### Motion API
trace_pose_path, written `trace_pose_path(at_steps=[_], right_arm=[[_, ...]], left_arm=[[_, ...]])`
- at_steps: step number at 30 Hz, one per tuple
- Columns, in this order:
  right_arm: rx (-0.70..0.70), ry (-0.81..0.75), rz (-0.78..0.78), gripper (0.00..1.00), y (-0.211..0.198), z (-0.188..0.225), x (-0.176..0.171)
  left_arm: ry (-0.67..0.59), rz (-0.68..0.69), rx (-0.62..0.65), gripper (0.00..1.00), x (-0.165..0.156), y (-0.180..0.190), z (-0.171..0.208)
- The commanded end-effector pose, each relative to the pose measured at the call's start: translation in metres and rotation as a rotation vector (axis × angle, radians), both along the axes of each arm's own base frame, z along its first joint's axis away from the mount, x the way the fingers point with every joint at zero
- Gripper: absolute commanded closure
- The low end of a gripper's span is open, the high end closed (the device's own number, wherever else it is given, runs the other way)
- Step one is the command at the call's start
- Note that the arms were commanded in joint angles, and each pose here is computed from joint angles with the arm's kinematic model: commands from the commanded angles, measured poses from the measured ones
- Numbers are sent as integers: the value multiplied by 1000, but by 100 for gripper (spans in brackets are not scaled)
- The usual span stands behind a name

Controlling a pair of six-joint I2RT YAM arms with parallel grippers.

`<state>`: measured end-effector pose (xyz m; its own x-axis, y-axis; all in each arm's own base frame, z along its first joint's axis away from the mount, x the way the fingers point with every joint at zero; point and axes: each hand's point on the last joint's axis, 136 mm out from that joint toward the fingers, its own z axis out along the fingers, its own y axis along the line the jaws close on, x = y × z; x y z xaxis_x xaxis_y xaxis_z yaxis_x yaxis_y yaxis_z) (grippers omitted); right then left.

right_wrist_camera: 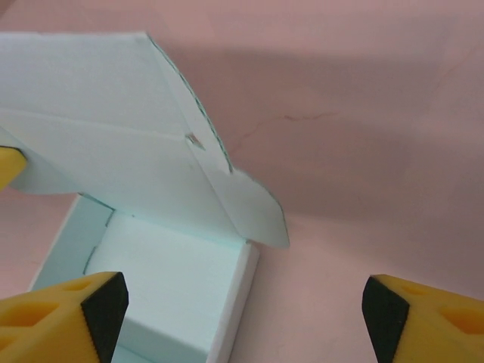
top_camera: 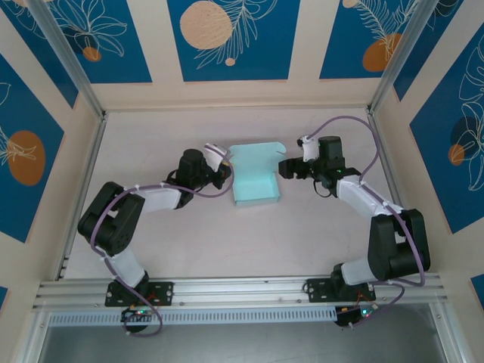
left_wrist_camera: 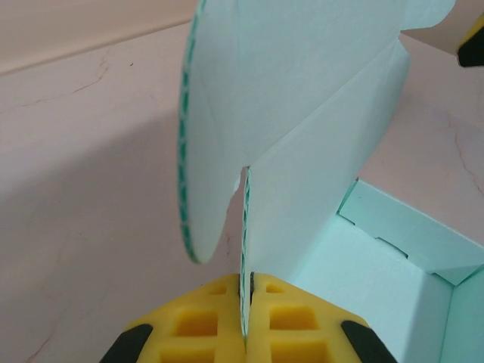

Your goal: Fold the paper box

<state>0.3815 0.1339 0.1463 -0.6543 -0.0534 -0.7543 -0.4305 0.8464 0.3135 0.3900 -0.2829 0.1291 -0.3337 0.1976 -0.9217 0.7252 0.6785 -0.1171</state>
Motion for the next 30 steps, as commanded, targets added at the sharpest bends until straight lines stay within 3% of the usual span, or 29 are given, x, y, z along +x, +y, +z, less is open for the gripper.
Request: trace_pose_path(at_steps=[1, 13, 20, 30], right_arm=[[68, -106, 146, 16, 15, 17, 12], [80, -73, 221, 20, 31, 2, 46], [82, -8, 212, 42, 39, -5, 49], [-31, 3, 138, 42, 45, -16, 29]], left_arm=[[-19, -16, 27, 99, 2, -4, -2], [-6, -23, 46, 99, 6, -6, -7], [9, 1, 43, 99, 9, -5, -9], [27, 64, 33, 99, 12, 3, -11]])
